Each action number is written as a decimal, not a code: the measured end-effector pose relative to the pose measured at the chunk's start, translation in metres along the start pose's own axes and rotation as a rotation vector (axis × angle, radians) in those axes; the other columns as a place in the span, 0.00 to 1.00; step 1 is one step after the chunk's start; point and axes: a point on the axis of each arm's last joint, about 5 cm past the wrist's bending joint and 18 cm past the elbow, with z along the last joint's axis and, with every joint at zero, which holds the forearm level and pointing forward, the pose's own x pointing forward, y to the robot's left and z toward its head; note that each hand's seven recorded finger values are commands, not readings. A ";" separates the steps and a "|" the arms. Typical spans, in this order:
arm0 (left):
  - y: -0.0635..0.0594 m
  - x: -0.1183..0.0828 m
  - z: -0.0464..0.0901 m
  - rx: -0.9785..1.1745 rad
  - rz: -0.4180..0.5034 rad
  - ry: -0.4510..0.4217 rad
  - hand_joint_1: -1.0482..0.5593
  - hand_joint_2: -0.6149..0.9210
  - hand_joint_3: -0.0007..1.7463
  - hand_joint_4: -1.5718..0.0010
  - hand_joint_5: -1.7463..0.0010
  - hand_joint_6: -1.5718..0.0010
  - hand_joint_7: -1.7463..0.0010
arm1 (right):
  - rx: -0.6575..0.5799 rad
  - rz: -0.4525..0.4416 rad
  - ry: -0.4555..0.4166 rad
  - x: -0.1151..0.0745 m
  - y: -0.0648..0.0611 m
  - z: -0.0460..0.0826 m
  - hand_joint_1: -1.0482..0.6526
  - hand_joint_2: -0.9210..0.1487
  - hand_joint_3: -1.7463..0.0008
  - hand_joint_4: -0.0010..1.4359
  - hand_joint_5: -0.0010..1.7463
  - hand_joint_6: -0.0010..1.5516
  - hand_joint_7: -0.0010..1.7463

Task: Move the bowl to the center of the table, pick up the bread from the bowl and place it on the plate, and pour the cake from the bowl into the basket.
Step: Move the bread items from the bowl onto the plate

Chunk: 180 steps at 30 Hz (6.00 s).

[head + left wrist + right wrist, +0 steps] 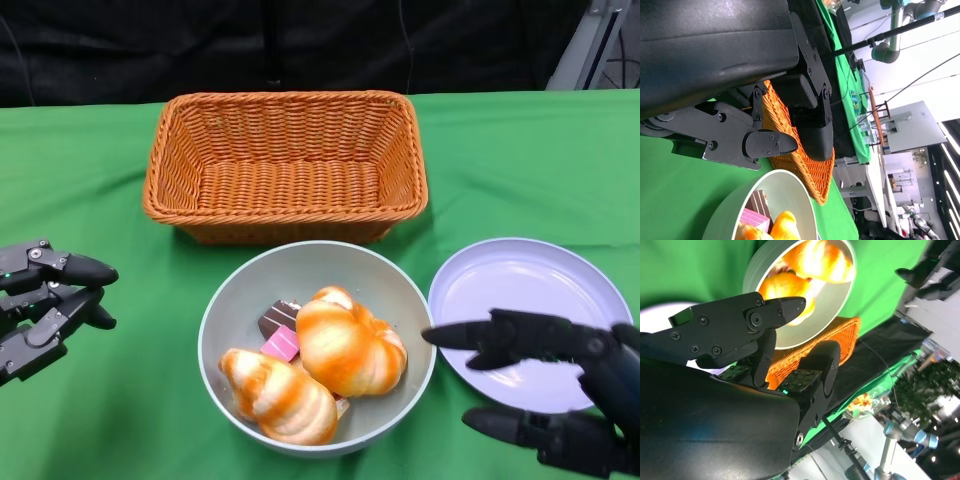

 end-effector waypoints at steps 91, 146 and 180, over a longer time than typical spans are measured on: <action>-0.013 -0.001 -0.020 0.153 -0.051 0.009 0.61 0.99 0.21 0.49 0.31 0.42 0.55 | -0.873 0.643 0.057 0.140 0.086 0.016 0.18 0.00 0.92 0.69 0.32 0.32 0.05; -0.013 0.000 -0.024 0.190 -0.060 0.023 0.59 1.00 0.16 0.47 0.34 0.42 0.57 | 0.007 0.115 0.137 0.110 -0.009 0.002 0.47 0.00 0.98 0.40 0.81 0.41 0.48; -0.009 0.003 -0.028 0.193 -0.051 0.023 0.62 1.00 0.18 0.48 0.33 0.41 0.58 | -0.206 0.095 0.342 0.078 -0.019 -0.072 0.53 0.00 0.99 0.48 0.69 0.47 0.40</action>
